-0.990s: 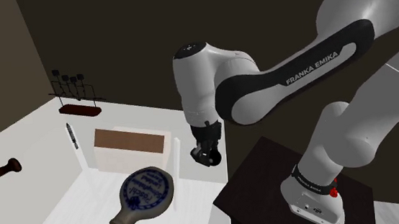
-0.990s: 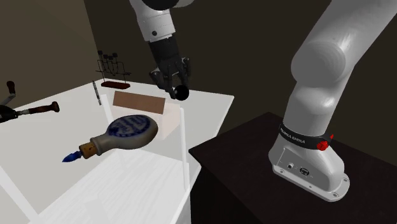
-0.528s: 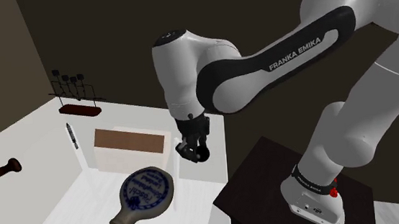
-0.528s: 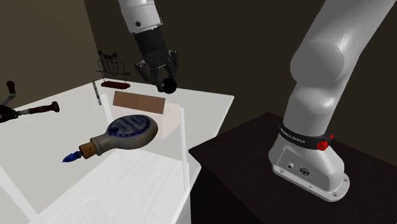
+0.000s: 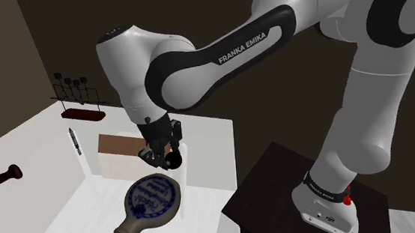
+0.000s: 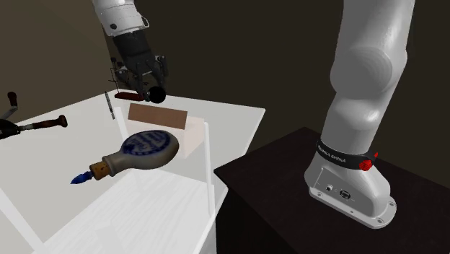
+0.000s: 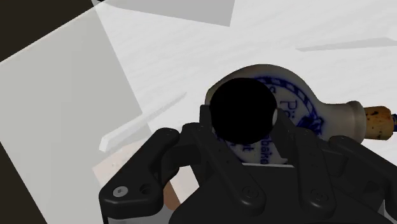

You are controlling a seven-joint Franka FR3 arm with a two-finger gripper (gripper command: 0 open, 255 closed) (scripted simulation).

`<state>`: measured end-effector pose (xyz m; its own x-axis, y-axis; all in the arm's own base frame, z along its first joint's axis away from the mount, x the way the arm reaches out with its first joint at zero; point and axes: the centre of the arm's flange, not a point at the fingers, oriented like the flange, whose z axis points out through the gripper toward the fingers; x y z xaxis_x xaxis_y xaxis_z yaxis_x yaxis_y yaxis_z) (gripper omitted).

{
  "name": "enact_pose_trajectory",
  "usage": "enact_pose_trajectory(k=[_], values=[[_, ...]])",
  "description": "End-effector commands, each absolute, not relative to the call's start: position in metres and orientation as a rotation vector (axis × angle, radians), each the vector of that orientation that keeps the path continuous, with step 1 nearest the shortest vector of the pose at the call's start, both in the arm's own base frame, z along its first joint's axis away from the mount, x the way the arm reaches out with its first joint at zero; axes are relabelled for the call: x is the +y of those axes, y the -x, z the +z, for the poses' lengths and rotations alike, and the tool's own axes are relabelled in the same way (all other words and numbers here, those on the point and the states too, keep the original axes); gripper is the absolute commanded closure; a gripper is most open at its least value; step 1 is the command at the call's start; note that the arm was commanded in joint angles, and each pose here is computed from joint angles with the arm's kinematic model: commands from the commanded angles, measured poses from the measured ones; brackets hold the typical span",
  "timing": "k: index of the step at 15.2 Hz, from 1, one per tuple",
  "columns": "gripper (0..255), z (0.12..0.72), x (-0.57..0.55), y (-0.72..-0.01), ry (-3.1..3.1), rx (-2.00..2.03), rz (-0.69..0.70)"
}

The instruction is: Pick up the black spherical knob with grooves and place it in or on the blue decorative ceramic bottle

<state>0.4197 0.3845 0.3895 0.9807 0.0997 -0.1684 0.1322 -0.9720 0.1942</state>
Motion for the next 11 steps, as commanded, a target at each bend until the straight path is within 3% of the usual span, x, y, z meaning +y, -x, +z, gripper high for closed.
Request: enact_pose_trajectory(k=[1,6,11], values=[[255,0.389,0.402,-0.44,-2.921,0.17,-0.232],[255,0.39,0.448,-0.489,-2.921,0.17,-0.232],[255,0.364,0.448,-0.489,-2.921,0.17,-0.232]])
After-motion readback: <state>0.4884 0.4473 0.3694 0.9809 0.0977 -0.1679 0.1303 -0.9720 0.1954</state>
